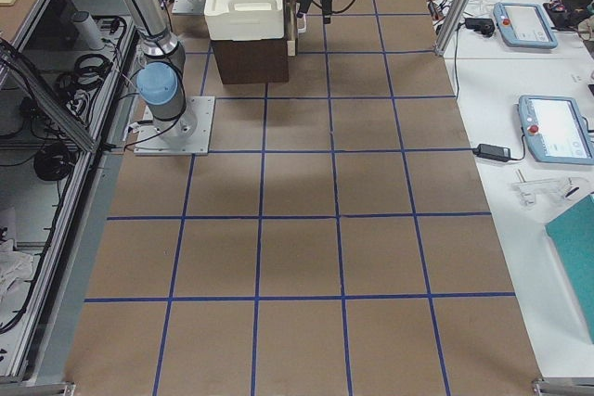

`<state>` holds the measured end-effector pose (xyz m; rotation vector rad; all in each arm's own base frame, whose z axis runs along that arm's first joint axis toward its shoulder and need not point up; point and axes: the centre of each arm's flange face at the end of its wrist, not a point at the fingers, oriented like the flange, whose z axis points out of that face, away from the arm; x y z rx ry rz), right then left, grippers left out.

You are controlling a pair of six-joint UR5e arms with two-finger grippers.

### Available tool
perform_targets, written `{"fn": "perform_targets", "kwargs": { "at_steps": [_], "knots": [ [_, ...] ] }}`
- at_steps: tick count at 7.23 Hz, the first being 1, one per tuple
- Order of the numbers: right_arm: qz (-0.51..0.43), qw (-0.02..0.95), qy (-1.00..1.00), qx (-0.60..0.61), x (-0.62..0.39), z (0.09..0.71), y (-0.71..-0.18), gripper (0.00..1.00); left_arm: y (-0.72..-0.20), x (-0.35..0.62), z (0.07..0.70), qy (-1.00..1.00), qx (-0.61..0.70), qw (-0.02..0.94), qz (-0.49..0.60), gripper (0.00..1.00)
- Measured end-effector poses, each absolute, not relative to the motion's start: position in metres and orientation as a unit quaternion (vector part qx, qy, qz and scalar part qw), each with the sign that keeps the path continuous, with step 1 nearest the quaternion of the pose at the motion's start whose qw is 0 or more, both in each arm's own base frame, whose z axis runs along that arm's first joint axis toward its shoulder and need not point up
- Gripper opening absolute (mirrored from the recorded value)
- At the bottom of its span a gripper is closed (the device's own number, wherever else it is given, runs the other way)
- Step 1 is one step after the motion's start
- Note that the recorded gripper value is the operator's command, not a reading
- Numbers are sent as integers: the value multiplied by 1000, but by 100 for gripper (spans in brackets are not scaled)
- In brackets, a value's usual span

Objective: Put scissors in drawer and close it
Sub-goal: 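Push the drawer front with the left gripper away from the robot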

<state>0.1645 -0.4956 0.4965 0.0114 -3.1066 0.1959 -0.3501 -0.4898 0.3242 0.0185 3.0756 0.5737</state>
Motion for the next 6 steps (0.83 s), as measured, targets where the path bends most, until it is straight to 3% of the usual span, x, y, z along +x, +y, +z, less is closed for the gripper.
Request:
{"fn": "perform_targets", "kwargs": {
  "at_steps": [4,6],
  "knots": [
    [62,14,-998,4,164,496,-496,100,-471,-346,309,976,-2,11,218,100],
    [62,14,-998,4,165,496,-496,100,-483,-342,343,985,-4,-3,175,100]
  ]
}}
